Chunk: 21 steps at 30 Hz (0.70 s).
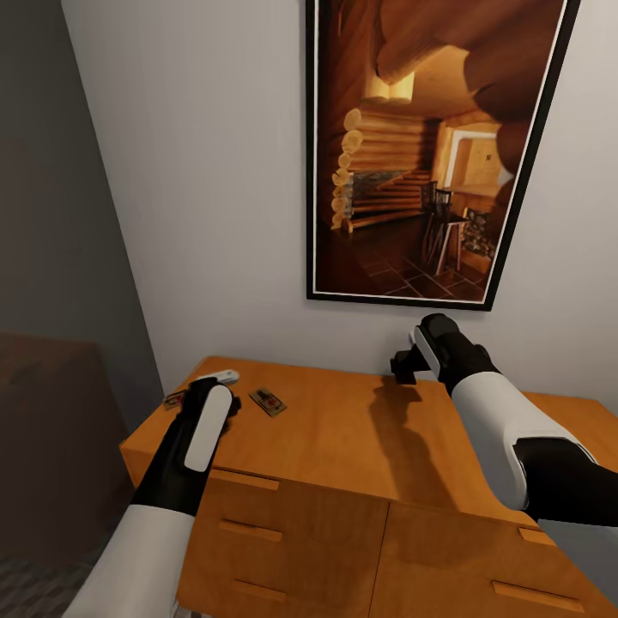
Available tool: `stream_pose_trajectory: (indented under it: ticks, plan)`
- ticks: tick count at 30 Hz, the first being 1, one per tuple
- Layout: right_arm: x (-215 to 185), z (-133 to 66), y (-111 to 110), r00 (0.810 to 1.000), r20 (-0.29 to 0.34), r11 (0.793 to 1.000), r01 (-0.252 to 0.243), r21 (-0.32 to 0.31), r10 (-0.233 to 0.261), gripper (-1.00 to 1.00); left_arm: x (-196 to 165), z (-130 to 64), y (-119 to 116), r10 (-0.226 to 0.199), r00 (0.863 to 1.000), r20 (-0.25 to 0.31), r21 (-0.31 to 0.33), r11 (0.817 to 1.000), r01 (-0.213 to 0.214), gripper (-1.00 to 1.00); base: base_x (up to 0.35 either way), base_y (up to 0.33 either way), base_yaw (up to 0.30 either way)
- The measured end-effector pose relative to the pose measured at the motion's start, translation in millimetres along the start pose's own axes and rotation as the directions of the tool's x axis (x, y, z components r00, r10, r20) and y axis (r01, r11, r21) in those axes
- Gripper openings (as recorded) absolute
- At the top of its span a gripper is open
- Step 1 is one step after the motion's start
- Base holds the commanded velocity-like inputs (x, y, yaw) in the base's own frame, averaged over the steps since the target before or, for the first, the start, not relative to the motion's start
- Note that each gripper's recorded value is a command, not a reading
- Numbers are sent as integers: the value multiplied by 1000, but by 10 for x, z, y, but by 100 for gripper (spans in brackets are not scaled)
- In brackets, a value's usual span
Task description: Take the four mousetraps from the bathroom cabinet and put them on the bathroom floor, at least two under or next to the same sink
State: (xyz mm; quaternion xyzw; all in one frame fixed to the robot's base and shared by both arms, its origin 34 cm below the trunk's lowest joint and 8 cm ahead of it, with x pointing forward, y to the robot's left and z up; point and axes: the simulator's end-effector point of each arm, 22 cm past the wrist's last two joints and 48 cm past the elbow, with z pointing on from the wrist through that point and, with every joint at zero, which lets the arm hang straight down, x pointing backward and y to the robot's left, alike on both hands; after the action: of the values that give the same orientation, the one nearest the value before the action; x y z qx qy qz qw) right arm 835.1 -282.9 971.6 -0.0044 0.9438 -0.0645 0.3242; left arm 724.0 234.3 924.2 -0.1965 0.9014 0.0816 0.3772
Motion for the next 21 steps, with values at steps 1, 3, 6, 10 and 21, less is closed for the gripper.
stream_pose_trajectory:
  ticks: [1,3,6,10,21]
  plan:
    - [0,0,1,1000,0,1000,0,0,0,-100,18,12,-1,3,1000,-5,-1,1000,-3,100,0,0,0]
    - [0,0,4,1000,0,1000,0,0,0,-100,87,58,-5,13,1000,-23,-7,1000,-13,100,0,0,0]
    - [2,1,7,1000,-1,1000,0,-1,0,-100,127,85,-7,17,999,-33,-10,1000,-18,100,0,0,0]
    - [10,6,1,1000,-3,1000,0,0,0,-100,160,104,-14,20,999,-43,-10,1000,-20,100,0,0,0]
    - [32,21,-23,1000,-9,1000,1,5,-1,-100,193,123,-18,21,998,-52,-10,1000,-22,100,0,0,0]
